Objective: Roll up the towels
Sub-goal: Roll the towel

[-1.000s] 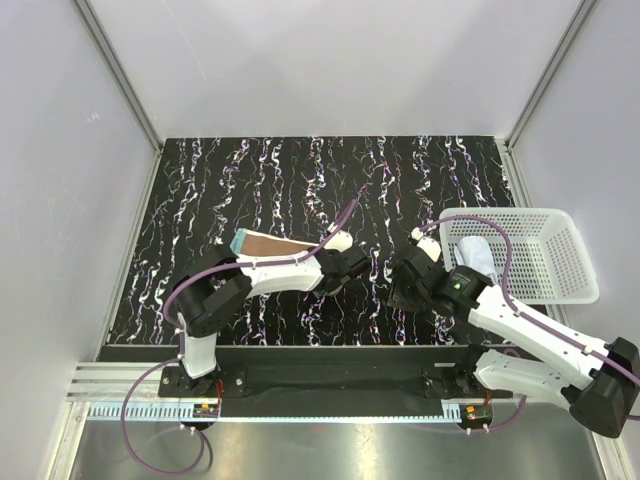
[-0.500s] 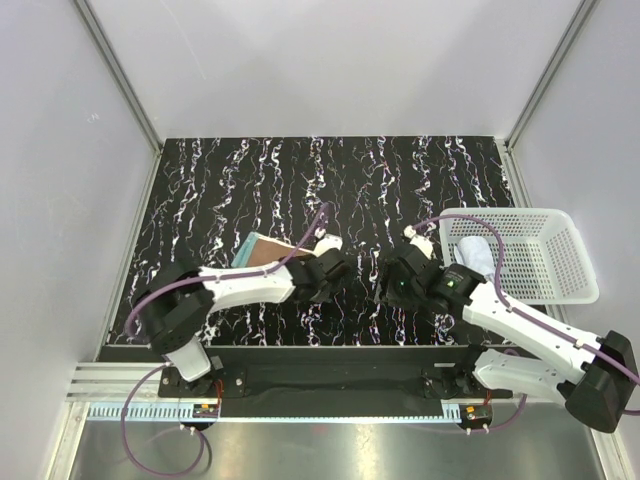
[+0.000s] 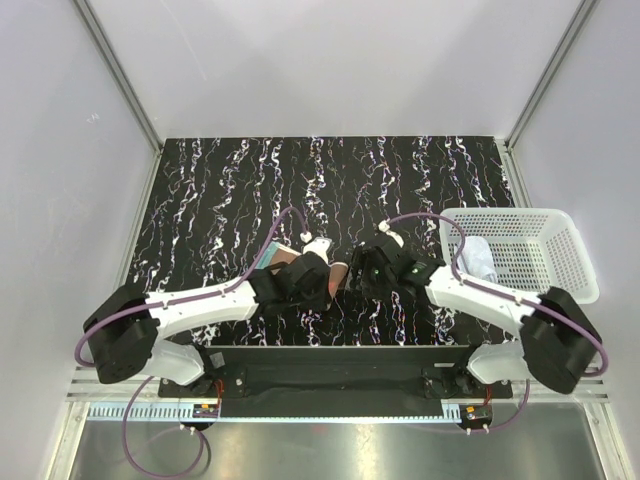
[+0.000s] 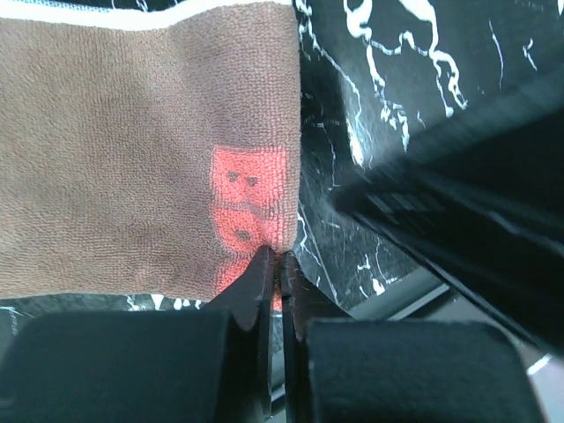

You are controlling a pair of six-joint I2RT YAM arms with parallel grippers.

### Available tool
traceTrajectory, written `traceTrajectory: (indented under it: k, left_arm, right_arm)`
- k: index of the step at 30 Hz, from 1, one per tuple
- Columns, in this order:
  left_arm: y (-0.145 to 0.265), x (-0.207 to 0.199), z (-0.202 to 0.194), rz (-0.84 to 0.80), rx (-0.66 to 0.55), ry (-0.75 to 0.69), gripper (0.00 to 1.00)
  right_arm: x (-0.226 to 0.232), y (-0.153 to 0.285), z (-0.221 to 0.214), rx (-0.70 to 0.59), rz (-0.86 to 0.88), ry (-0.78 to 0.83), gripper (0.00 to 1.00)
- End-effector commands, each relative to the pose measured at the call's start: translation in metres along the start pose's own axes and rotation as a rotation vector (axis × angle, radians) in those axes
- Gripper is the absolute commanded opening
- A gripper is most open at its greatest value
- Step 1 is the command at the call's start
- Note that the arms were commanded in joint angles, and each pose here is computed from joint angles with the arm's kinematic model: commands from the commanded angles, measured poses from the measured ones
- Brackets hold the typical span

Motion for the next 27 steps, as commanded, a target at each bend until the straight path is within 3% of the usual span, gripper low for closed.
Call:
traceTrajectory:
  k: [1, 8, 14, 16, 20, 23, 27]
  left_arm:
    - [0.006, -0.011, 0.002, -0.088, -0.03, 0.025, 0.0]
    - [0.012, -0.011, -0.001, -0.136, -0.043, 0.039, 0.0]
    - [0.011, -0.012, -0.006, -0.158, -0.037, 0.034, 0.0]
    - [0.011, -0.012, -0.008, -0.16, -0.031, 0.03, 0.0]
    - [0.004, -0.003, -0.012, -0.081, -0.02, 0.025, 0.0]
    - [0.001, 0.0, -0.015, -0.062, -0.011, 0.018, 0.0]
    - [0.0, -0.003, -0.016, -0.08, -0.019, 0.006, 0.0]
  right_arm:
    - [0.015, -0.013, 0.023, -0.054, 0.076, -0.014, 0.74]
    - [0.021, -0.044, 0.026, 0.011, 0.062, -0.007, 0.73]
    - [0.022, -0.054, 0.024, 0.027, 0.082, -0.028, 0.6]
    - [0.021, -0.051, 0.024, 0.017, 0.08, -0.024, 0.6]
    - [0.022, -0.023, 0.031, -0.042, 0.08, -0.015, 0.67]
    - [0.019, -0.008, 0.03, -0.061, 0.09, -0.011, 0.8]
    - [0.019, -0.013, 0.024, -0.022, 0.126, 0.007, 0.9]
Point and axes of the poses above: each gripper's point midway between its finger pads, its own y axis back along the fingers, its own x axis along the line the jaws close on, z = x × y, the point moved 8 cm from there along y, back along the fingers, and after that the axes turned 4 degrees about y, right-handed, at the moved point
